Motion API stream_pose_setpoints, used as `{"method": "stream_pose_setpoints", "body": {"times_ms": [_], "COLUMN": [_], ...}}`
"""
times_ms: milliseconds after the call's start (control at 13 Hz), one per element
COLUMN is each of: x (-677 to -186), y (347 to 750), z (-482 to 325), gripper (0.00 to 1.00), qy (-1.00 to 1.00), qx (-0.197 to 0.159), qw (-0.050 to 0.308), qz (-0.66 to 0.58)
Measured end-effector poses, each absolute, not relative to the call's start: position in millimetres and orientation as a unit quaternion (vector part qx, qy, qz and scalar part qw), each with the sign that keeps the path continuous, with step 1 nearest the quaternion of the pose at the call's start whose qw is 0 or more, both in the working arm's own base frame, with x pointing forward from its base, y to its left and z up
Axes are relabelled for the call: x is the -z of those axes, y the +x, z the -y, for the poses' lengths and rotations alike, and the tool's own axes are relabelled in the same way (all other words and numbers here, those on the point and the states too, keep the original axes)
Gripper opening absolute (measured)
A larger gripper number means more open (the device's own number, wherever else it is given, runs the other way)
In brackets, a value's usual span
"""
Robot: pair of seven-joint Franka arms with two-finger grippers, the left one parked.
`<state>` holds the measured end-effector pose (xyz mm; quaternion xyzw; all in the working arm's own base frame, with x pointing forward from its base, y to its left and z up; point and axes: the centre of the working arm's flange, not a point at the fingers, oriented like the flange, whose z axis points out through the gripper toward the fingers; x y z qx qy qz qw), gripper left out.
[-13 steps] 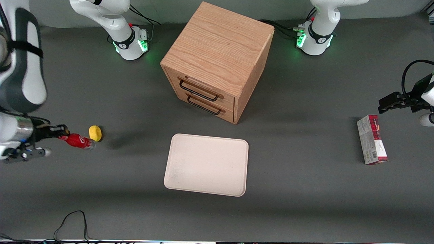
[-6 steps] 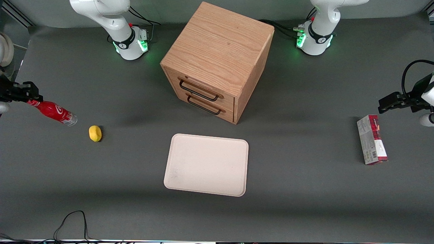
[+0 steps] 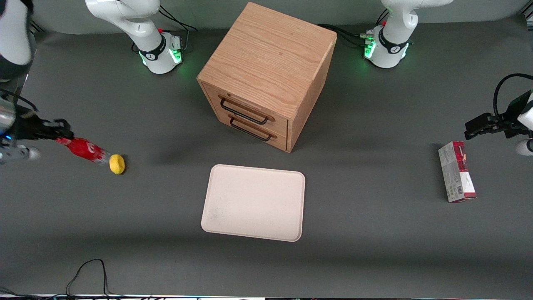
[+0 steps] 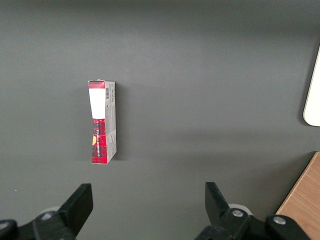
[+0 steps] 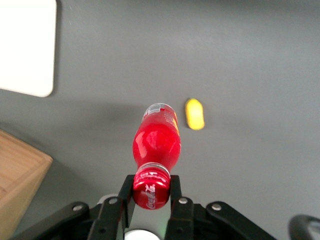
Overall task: Place coke bottle on tray
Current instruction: 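Carry the held bottle over to the cream tray, then lower the bottle onto the tray and open the right gripper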
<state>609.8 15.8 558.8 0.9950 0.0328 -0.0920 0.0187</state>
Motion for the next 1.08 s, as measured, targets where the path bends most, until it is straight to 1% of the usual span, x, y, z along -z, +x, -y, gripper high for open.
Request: {"method": "stream_pose_setpoints", "body": {"times_ms": [154, 231, 385, 538, 846, 923, 1077], "x": [-527.7, -509.3, -470.9, -438.2, -384.7, -373.2, -354.9], "y": [649.7, 666.8, 690.5, 708.2, 720.4, 718.8, 715.7], "z": [-87.5, -121.2, -173.0, -200.6, -259.7, -273.2, -289.8], "gripper": [0.31, 0.31, 0.31, 0.31, 0.31, 0.31, 0.31], "qy": [0.996, 0.996, 0.994, 0.993, 0.989, 0.989, 0.991], "qx": [0.091, 0.09, 0.087, 0.07, 0.036, 0.035, 0.033], "qw": [0.023, 0.02, 0.001, -0.021, -0.047, -0.048, -0.037], "qz": [0.003, 0.022, 0.059, 0.096, 0.135, 0.134, 0.125]}}
